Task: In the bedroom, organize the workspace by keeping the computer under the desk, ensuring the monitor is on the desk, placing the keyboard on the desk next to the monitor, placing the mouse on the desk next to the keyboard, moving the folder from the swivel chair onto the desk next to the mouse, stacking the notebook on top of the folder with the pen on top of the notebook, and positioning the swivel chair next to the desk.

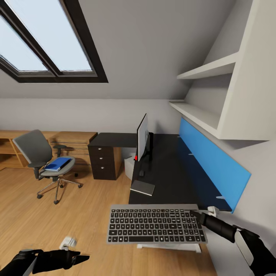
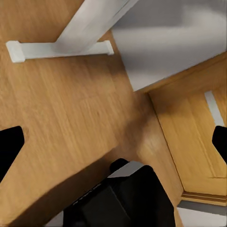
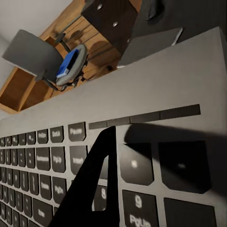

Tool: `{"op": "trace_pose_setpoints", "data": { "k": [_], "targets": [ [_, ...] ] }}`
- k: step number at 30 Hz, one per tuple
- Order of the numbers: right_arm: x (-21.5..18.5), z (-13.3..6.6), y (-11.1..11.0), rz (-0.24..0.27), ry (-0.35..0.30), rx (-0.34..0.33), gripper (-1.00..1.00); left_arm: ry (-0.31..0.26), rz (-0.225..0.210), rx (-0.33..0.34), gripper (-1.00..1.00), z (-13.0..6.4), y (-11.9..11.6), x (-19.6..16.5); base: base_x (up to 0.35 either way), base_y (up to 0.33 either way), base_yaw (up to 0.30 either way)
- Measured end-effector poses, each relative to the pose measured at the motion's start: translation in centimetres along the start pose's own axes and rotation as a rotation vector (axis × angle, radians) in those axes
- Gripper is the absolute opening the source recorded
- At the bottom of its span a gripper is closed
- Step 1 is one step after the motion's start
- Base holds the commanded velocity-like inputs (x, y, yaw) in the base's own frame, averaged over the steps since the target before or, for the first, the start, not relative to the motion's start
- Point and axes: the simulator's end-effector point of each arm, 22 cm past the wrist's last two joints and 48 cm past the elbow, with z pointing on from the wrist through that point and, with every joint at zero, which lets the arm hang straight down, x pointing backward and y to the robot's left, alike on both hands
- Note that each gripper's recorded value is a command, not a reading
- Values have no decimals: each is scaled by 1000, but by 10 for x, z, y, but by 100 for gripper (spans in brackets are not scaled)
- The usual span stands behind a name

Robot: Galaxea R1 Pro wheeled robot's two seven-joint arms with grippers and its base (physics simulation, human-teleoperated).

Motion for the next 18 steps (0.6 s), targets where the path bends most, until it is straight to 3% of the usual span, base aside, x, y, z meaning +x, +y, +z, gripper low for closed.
{"op": "trace_pose_setpoints", "data": {
  "k": [8, 13, 18],
  "targets": [
    [-2, 0, -11, 5, -11, 52, -100, -26, -64, -163, 100, -2, 39, 7, 0, 0, 0],
    [-2, 1, -13, 6, -11, 62, -100, -119, -184, -305, 100, -2, 69, 3, 0, 0, 0],
    [2, 6, -11, 15, -9, 64, -100, -159, -242, -444, 100, -4, 94, 4, 0, 0, 0]
  ]
}}
